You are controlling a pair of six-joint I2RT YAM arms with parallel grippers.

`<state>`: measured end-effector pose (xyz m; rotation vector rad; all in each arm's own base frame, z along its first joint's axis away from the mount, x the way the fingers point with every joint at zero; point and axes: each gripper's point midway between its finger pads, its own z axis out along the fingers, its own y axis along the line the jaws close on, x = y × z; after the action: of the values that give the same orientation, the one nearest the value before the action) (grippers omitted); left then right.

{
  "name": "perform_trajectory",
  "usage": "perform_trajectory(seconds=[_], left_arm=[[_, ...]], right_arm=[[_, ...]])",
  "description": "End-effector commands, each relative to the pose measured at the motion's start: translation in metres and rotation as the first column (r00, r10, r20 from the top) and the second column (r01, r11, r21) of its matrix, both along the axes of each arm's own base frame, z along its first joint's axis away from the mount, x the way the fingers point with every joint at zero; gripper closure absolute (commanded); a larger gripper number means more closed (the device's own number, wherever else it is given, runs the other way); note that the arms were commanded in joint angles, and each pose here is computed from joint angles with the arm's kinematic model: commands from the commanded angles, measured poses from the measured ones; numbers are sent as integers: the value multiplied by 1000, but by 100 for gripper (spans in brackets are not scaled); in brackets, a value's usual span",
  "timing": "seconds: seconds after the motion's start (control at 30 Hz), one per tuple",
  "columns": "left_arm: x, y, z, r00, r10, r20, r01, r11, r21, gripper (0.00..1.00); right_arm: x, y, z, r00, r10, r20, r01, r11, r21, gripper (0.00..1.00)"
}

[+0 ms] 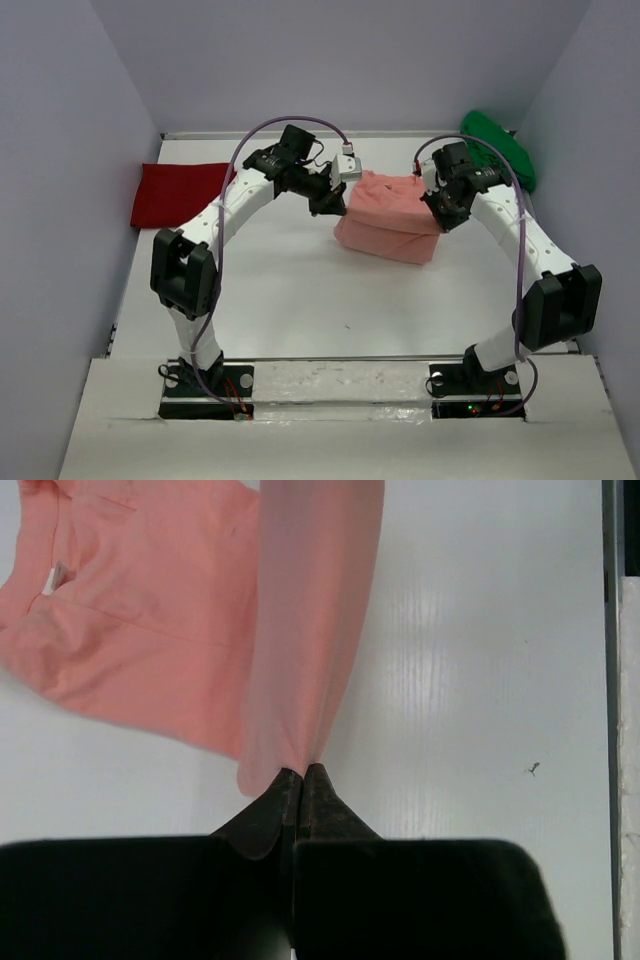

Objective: Fold and stack the t-shirts
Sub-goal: Fold the tshirt

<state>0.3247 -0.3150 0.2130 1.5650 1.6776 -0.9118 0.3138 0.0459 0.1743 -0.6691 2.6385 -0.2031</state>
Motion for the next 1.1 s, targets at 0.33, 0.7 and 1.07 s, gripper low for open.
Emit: perform_trajectory(seconds=[0.33, 0.7, 1.07], left_arm=[[51, -14, 13, 993, 94, 76, -91, 995, -41, 100], [93, -10, 10, 976, 189, 112, -184, 982, -50, 100], [144, -15, -2, 954, 273, 126, -266, 961, -76, 100]], right_arm=[[55, -25, 12, 979, -128, 158, 149, 981, -128, 100], [101, -25, 11, 961, -150, 234, 191, 968, -163, 100], [141, -24, -15, 953, -161, 256, 217, 954, -206, 100]])
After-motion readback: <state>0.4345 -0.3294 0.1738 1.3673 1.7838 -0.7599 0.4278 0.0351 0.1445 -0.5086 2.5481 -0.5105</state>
